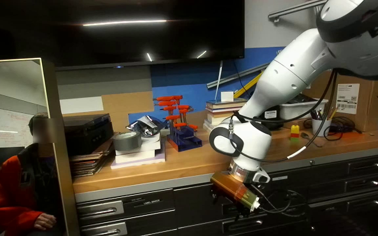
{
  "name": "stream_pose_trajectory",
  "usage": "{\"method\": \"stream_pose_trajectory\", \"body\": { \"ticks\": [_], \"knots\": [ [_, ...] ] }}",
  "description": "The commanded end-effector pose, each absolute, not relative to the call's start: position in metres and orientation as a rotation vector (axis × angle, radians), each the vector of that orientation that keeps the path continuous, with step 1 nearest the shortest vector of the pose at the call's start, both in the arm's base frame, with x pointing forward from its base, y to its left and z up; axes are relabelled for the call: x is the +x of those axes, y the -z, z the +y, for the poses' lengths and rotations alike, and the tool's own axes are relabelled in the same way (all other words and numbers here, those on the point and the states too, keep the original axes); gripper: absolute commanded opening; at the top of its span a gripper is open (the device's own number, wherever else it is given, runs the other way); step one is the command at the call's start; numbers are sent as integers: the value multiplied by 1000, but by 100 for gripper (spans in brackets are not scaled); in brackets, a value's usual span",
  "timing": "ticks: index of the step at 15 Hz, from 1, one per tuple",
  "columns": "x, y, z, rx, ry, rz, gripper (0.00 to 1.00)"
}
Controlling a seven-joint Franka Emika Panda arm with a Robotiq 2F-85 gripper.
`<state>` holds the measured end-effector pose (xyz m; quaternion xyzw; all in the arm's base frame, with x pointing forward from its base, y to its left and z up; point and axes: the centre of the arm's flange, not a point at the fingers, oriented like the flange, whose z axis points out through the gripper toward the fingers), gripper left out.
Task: Put the black objects in the drawer and close it
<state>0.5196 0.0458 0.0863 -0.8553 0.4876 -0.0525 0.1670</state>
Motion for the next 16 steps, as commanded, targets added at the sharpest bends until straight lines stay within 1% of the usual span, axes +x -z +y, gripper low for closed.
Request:
{"method": "stream_pose_trajectory", "body": {
  "ticks": [1,3,6,10,16],
  "knots": [
    [542,-89,42,-2407,189,1348,100],
    [540,-89,42,-2429,181,1332,100],
    [525,-108,39,-2582,92,1250,100],
    [477,-150,17,-2768,-49,1184,100],
    [415,-210,-38,-2931,-325,758,100]
  ]
}}
